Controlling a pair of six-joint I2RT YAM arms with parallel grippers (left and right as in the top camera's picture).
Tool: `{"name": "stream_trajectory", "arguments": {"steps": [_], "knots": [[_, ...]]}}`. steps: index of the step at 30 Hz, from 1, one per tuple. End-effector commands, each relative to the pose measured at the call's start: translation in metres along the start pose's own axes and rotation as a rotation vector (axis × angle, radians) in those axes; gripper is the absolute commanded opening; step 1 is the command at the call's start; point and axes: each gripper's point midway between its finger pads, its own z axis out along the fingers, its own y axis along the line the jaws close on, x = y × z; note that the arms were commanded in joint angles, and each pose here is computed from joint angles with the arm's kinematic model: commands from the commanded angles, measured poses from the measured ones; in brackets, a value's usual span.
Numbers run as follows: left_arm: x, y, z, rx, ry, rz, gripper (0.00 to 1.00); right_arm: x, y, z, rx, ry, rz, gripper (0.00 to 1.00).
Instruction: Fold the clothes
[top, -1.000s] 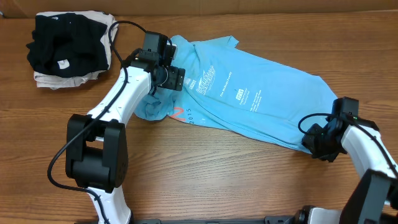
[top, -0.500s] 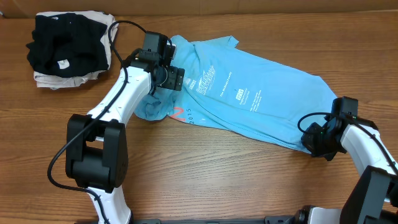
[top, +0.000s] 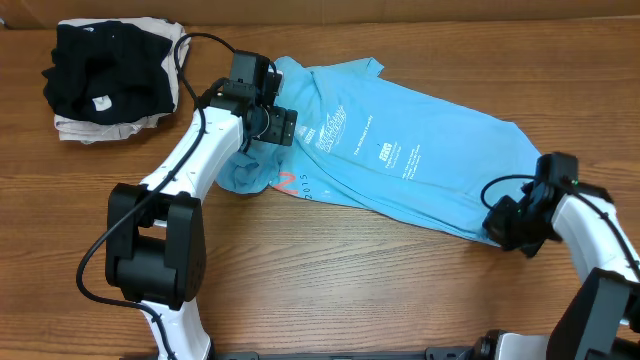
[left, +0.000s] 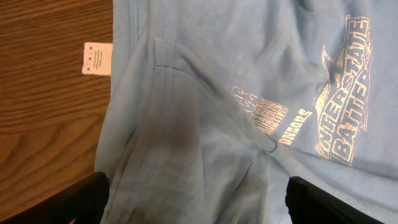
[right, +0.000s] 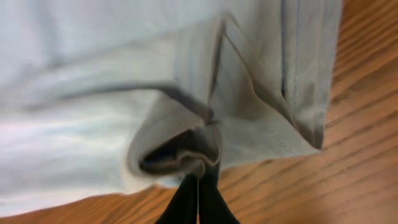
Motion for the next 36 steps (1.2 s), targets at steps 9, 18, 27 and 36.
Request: {"name": "stream_trajectory", "arguments": {"steps": [9,18,27,36], "knots": [[0.003,0.004,0.003,-0.016,0.01,0.025,1.0,-0.056,-0.022,-0.074,0.001,-0.164,0.135,0.04],[0.001,0.004,0.003,-0.016,0.004,0.026,1.0,-0.086,-0.05,-0.085,-0.022,-0.266,0.22,0.04],[0.0,0.004,0.003,-0.016,-0.001,0.027,0.99,-0.105,-0.051,-0.091,-0.041,-0.343,0.218,0.04],[0.003,0.018,-0.021,-0.06,0.068,0.036,1.0,-0.097,-0.033,-0.097,-0.13,-0.297,0.194,0.86]]}}
